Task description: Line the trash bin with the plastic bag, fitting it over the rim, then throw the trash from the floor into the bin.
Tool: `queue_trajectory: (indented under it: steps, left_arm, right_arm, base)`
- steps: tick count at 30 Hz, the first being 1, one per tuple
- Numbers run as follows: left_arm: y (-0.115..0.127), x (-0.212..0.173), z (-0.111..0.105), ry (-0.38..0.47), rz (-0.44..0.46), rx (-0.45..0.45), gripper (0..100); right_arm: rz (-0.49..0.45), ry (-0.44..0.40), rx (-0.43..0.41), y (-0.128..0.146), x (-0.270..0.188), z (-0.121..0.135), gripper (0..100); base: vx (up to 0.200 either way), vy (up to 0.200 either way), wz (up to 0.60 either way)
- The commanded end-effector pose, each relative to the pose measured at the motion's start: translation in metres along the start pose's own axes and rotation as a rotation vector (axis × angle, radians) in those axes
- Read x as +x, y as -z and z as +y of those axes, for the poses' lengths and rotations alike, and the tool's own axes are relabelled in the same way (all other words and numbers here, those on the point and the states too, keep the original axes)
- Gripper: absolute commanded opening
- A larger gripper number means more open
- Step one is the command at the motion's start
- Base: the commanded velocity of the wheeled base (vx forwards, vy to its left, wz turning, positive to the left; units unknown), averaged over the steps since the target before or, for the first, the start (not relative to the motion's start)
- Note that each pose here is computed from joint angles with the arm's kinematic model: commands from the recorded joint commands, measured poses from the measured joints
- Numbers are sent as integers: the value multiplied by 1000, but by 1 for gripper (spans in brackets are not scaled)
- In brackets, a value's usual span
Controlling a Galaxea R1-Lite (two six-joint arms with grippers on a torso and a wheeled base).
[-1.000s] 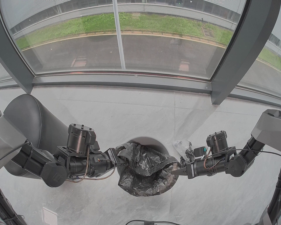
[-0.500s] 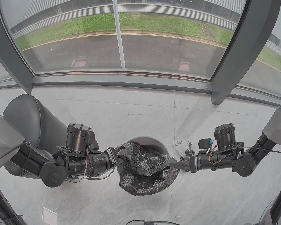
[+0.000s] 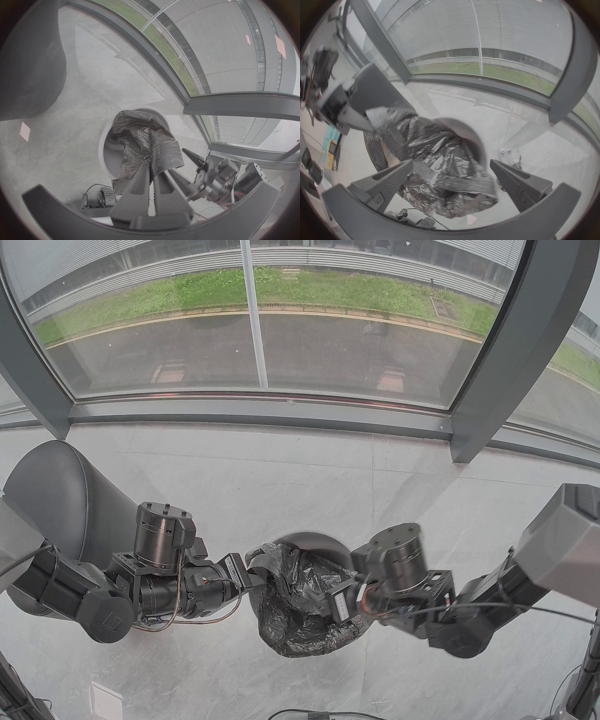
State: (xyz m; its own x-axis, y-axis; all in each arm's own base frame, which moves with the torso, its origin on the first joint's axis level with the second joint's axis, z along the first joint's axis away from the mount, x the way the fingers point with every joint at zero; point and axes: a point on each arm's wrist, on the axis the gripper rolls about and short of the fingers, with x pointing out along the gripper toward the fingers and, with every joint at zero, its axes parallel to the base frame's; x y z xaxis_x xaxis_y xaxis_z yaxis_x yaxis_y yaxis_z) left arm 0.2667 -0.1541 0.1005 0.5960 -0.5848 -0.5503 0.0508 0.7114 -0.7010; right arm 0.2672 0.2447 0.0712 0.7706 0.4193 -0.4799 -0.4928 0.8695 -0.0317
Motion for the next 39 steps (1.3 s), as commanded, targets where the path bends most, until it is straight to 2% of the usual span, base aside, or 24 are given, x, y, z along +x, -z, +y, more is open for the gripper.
queue_trajectory:
  steps: [1, 16, 20, 23, 35, 39]
  left_arm:
    - [0, -3, -1, 7, -5, 2, 0]
    - [0, -1, -1, 7, -5, 2, 0]
    - [0, -1, -1, 8, -4, 2, 0]
    - [0, -1, -1, 7, -5, 2, 0]
    - [0, -2, 0, 6, -4, 1, 0]
    - [0, -2, 0, 6, -4, 1, 0]
  right_arm:
    - [45, -41, -125, 25, 27, 48, 100]
    - [101, -11, -151, 46, 45, 48, 100]
    - [88, 78, -180, 47, 51, 47, 100]
    - [40, 139, -186, 44, 56, 47, 100]
    - [-101, 212, -221, 38, 64, 49, 100]
    - [-182, 250, -262, 43, 71, 50, 100]
  base:
    - [0, 0, 0]
    - [0, 0, 0]
    - [0, 0, 0]
    - [0, 0, 0]
    - [0, 0, 0]
    - [0, 0, 0]
